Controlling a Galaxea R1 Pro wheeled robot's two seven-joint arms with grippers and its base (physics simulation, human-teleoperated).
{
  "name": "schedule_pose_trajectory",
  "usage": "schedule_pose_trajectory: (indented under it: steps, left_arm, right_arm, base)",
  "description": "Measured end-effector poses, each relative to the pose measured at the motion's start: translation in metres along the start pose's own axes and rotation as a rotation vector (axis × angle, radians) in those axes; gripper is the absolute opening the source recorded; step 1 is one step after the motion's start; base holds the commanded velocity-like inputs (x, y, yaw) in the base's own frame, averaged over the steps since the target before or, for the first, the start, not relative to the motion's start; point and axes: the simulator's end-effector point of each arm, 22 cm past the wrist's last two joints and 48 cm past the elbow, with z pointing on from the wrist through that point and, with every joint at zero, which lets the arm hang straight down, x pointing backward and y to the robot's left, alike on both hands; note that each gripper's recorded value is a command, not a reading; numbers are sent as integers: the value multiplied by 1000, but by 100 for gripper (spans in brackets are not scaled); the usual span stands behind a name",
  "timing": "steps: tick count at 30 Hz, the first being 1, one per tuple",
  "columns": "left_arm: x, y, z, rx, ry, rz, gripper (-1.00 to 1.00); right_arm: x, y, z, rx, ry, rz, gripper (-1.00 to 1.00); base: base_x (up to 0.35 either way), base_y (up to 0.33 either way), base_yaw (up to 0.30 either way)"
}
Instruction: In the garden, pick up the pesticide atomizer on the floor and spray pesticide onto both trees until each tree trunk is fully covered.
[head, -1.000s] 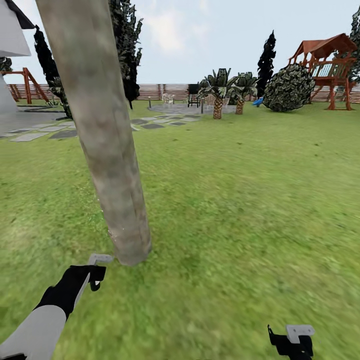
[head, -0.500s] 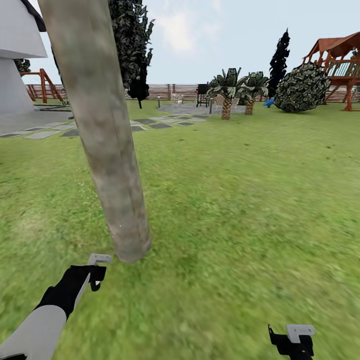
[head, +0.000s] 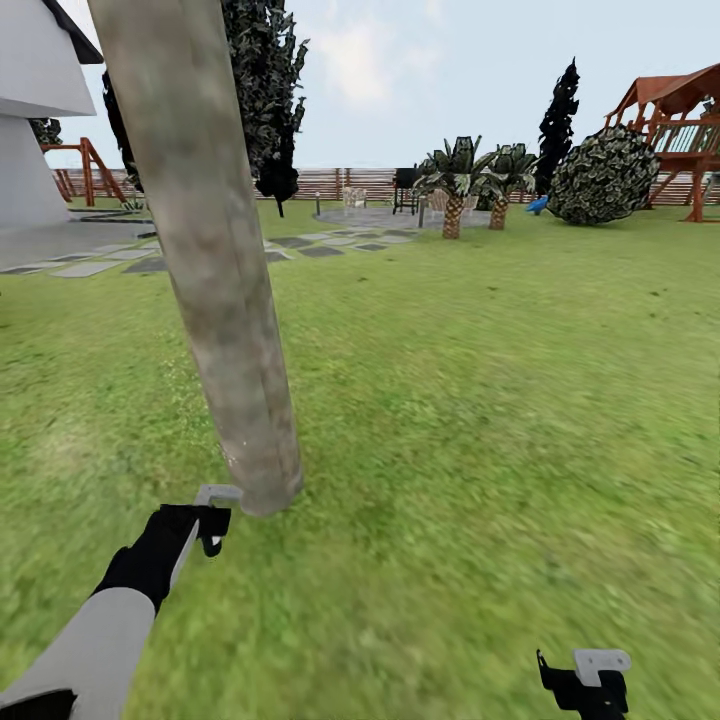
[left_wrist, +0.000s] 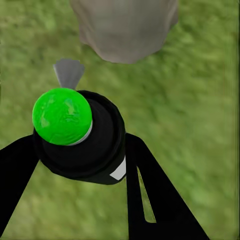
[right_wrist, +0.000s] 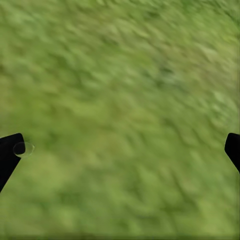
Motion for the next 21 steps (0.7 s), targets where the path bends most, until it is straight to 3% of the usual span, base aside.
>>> schedule_pose_trajectory:
  steps: [6,10,14,18,21]
  left_arm:
    - [-47,5,-20,11,-45,-17,-100]
    - [-55,32,-25,-10,-42,-20,-100]
    - [-71,0,-31,30,-63,-2,-100]
    - [-86,7,-40,18,-56,-15,-100]
    - [-101,5,-49,17,-85,-15,-100]
  right_arm:
    - [0,0,0,0,0,0,100]
    - [0,0,0,0,0,0,100]
    - [0,0,0,0,0,-1,100]
    - [0,0,0,0,0,0,100]
    - [0,0,0,0,0,-1,100]
  base:
    - [0,0,0]
    - [0,0,0]
    - [0,0,0]
    - [-217,61,0]
    - [-174,44,0]
